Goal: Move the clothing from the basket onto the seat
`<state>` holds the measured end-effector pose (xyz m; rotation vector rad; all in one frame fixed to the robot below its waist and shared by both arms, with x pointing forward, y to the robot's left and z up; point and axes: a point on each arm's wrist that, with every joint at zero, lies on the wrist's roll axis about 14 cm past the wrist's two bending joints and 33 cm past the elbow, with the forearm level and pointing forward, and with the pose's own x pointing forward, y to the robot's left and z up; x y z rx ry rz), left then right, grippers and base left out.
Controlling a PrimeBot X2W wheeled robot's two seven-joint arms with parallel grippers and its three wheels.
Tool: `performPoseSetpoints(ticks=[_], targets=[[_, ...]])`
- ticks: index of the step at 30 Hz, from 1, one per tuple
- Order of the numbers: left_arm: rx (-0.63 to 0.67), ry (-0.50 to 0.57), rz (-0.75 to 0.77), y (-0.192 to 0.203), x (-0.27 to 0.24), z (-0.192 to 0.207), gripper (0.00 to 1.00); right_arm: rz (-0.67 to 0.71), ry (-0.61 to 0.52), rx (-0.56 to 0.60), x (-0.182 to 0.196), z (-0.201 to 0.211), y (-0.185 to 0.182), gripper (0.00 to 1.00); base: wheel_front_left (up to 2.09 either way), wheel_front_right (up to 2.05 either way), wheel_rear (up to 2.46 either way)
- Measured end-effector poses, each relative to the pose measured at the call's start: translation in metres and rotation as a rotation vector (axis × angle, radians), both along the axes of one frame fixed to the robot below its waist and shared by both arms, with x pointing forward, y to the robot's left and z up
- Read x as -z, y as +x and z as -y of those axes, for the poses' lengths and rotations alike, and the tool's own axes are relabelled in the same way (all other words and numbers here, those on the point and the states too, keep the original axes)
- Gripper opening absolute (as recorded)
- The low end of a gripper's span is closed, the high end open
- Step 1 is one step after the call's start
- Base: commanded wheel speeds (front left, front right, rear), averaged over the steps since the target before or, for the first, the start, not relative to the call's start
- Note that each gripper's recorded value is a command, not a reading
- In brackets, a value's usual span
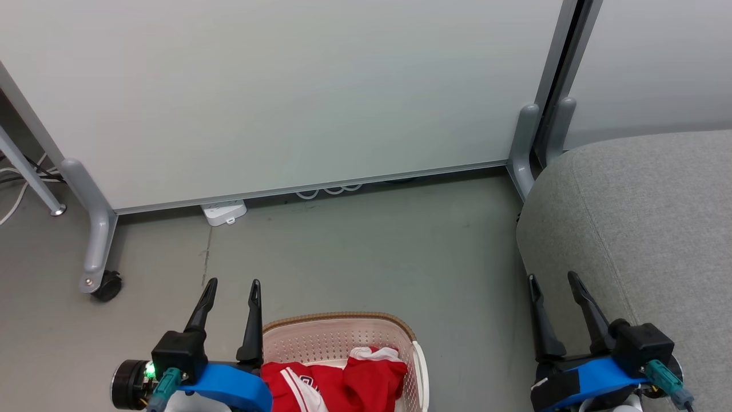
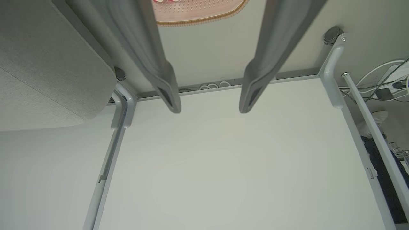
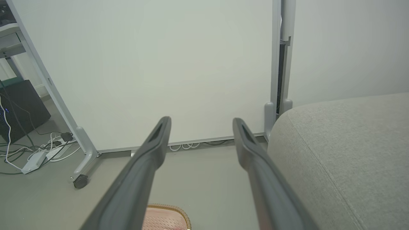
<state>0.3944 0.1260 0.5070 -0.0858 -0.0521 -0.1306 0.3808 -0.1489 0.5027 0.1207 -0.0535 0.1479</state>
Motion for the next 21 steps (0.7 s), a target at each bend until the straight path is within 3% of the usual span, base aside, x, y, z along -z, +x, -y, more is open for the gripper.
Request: performPoseSetpoints(ticks=[8,21], targets=[[0.018,0.052,0.013,-0.0014,0.0008,0.0045,1.0,0.009,-0.052,-0.017,0.0011,-0.0043,-0.0007,1.0,0.0,0.0,0.0],[0.012,0.05,0.0,-0.0021,0.0049,0.0031,1.0,-0.002,-0.052,-0.021,0.0045,-0.0055,-0.0005,1.0,0.0,0.0,0.0]])
